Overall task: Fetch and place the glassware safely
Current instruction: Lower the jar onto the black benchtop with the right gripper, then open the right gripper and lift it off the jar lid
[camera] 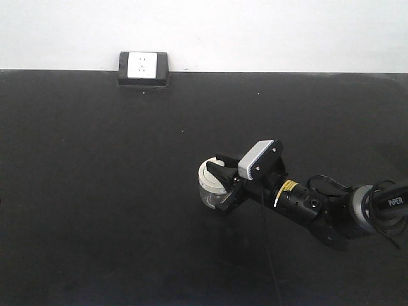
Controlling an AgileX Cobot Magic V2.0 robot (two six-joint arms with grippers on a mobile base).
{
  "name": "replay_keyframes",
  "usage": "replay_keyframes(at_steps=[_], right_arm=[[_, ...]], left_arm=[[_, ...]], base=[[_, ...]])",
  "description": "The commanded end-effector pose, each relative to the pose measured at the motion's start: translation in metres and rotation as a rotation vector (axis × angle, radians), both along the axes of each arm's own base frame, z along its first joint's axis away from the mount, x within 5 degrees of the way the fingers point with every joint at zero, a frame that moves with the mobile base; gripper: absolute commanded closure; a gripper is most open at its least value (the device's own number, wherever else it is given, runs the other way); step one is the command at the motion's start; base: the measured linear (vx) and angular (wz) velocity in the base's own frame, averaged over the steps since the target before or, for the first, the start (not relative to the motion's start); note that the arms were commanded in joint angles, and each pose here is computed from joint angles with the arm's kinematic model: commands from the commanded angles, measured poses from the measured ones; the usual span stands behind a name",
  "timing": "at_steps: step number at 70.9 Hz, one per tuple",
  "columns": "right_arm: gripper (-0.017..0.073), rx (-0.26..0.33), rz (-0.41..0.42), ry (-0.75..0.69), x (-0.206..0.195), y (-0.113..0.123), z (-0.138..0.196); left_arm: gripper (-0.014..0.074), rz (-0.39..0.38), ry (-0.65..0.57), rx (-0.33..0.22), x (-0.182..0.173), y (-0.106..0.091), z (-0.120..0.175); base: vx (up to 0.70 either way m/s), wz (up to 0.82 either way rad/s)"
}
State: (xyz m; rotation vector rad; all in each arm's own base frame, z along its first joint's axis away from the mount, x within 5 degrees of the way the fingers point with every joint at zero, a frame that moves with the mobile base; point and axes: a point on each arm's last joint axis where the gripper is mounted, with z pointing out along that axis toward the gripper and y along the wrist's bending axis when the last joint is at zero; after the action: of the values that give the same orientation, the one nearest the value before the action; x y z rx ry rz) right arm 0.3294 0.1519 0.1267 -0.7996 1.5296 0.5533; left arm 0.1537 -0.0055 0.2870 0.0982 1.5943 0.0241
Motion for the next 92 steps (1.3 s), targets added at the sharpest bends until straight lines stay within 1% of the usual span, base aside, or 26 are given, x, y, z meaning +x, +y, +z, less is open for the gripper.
replay_keyframes(at_steps=[1,12,16,22,27,28,41,43,48,53,57,67,79,85,92], right_arm=[[0.056,0.093,-0.001,-0.141,0.005,0.0,0.032],[0.0542,0.096,-0.009,-0.14,0.006,-0.001,0.032],[0.0519,0.098,-0.014,-0.139,0.006,-0.001,0.032],[0.0459,0.1,-0.019,-0.139,0.006,-0.001,0.032],[0.0386,0.1,-0.018,-0.14,0.006,-0.001,0.032],[0.0358,0.1,-0.018,-0.14,0.006,-0.001,0.032],[0.0114,0.106,-0.016,-0.146,0.006,-0.001,0.033],[0.0061,0.11,-0.015,-0.149,0.006,-0.001,0.034],[-0.0022,0.116,-0.014,-0.156,0.006,-0.001,0.035],[-0.0083,0.121,-0.014,-0.16,0.006,-0.001,0.035],[-0.0113,0.121,-0.015,-0.159,0.006,-0.001,0.035],[-0.0114,0.122,-0.015,-0.162,0.006,-0.001,0.036],[-0.0069,0.121,-0.019,-0.173,0.002,-0.003,0.046],[-0.0038,0.1,-0.035,-0.169,-0.003,-0.006,0.054],[0.0001,0.071,-0.082,-0.153,-0.011,-0.012,0.069]], left_arm=[[0.0601,-0.009,-0.096,-0.019,0.001,-0.001,0.015],[0.0601,-0.009,-0.096,-0.019,0.001,-0.001,0.015],[0.0601,-0.009,-0.096,-0.019,0.001,-0.001,0.015],[0.0601,-0.009,-0.096,-0.019,0.001,-0.001,0.015],[0.0601,-0.009,-0.096,-0.019,0.001,-0.001,0.015],[0.0601,-0.009,-0.096,-0.019,0.001,-0.001,0.015],[0.0601,-0.009,-0.096,-0.019,0.001,-0.001,0.015],[0.0601,-0.009,-0.096,-0.019,0.001,-0.001,0.015],[0.0601,-0.009,-0.096,-0.019,0.001,-0.001,0.015],[0.0601,-0.009,-0.096,-0.019,0.001,-0.001,0.015],[0.0601,-0.009,-0.096,-0.019,0.001,-0.001,0.015],[0.0601,-0.009,-0.096,-0.019,0.001,-0.001,0.015],[0.0601,-0.009,-0.096,-0.019,0.001,-0.001,0.015],[0.0601,-0.009,-0.096,-0.019,0.001,-0.001,0.015],[0.0601,-0.009,-0.096,-0.019,0.001,-0.001,0.015]], base=[[0.0,0.0],[0.0,0.0],[0.0,0.0],[0.0,0.0],[0.0,0.0],[0.0,0.0],[0.0,0.0],[0.0,0.0],[0.0,0.0],[0.0,0.0],[0.0,0.0],[0.0,0.0],[0.0,0.0],[0.0,0.0],[0.0,0.0]])
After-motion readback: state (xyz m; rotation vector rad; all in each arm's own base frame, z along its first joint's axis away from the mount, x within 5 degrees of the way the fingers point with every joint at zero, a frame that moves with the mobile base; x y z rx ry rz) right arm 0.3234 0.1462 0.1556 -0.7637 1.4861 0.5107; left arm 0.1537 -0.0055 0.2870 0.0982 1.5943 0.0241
